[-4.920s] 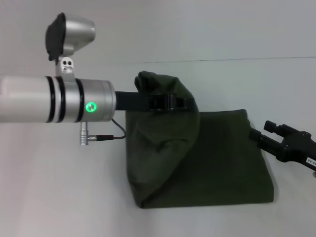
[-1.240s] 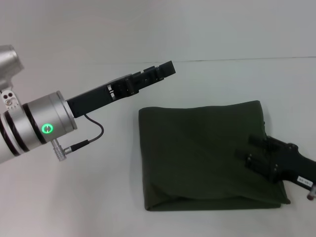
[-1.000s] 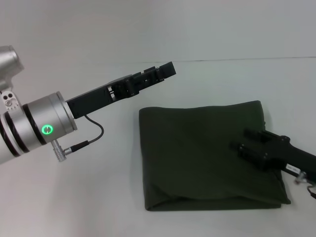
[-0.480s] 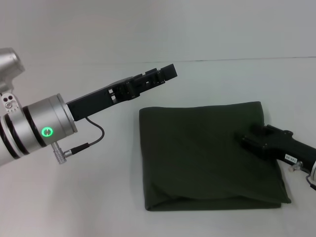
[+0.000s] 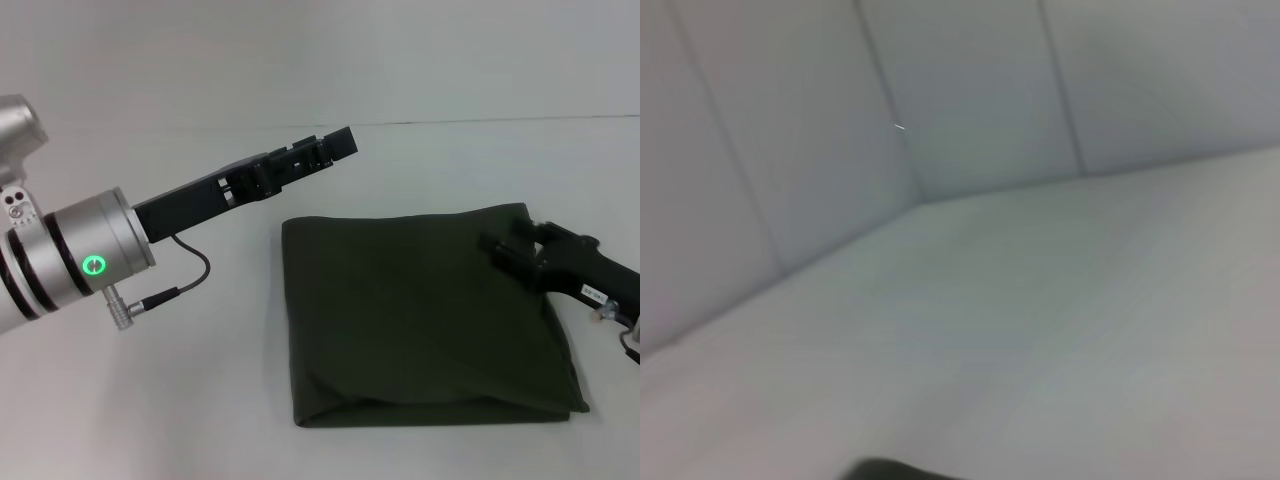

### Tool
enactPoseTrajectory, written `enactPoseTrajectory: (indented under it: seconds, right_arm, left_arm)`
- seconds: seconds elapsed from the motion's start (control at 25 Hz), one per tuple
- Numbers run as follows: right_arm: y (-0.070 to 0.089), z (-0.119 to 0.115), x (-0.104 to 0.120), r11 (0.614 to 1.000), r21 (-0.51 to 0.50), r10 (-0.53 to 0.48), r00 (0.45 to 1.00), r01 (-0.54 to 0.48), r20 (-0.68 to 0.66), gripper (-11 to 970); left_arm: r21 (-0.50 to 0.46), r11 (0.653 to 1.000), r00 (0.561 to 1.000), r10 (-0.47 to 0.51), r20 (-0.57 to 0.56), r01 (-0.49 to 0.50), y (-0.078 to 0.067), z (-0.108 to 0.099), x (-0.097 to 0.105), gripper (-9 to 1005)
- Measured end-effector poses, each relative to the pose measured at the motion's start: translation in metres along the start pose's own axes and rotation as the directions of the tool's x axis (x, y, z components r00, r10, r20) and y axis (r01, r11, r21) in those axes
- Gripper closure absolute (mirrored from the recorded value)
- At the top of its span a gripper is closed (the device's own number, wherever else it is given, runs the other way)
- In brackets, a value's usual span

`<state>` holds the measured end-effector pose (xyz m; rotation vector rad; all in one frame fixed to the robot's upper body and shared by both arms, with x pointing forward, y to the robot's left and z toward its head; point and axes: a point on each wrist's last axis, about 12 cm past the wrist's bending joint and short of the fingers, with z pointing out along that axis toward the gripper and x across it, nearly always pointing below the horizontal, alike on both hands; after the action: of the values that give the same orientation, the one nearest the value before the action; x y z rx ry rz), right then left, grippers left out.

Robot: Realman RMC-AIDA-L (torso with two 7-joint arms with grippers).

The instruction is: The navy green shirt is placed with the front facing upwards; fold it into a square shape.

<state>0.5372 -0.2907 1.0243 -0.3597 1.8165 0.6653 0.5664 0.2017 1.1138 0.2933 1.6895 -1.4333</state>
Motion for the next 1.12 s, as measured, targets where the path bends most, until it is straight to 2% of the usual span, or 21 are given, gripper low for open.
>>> enactPoseTrajectory:
  seconds: [0.04, 0.2, 0.4, 0.84, 0.96, 1.12]
  right_arm:
    - [0.004, 0.004, -0.004, 0.999, -0.035, -0.005, 1.0, 0.006, 0.007, 305]
    - [0.007, 0.015, -0.003, 0.999, -0.046, -0.015, 0.999, 0.014, -0.035, 305]
    - [0.003, 0.029, 0.004, 0.999, 0.02, -0.032, 0.99, 0.035, -0.134, 305]
    - [-0.013, 0.02, 0.003, 0.99, 0.14, 0.005, 0.995, 0.01, -0.104, 305]
    - [-0.01, 0.019, 0.0, 0.993, 0.114, -0.003, 0.998, 0.01, -0.067, 305]
    - [0.003, 0.011, -0.012, 1.0, -0.001, -0.025, 0.996, 0.025, 0.083, 305]
  left_arm:
    - [-0.001, 1.0, 1.0, 0.001, 0.003, -0.001, 0.0, 0.0, 0.0, 104]
    - [-0.006, 1.0, 1.0, 0.005, 0.014, -0.005, 0.001, -0.002, -0.002, 104]
    - [-0.009, 1.0, 1.0, 0.006, 0.016, -0.006, 0.002, -0.003, -0.002, 104]
    - [-0.026, 1.0, 1.0, 0.012, 0.021, -0.011, 0.004, -0.007, 0.001, 105]
    - [-0.04, 0.999, 1.0, 0.013, 0.009, -0.013, 0.006, -0.009, 0.004, 105]
    - [-0.091, 0.996, 0.999, 0.007, -0.033, -0.01, 0.013, -0.018, 0.009, 105]
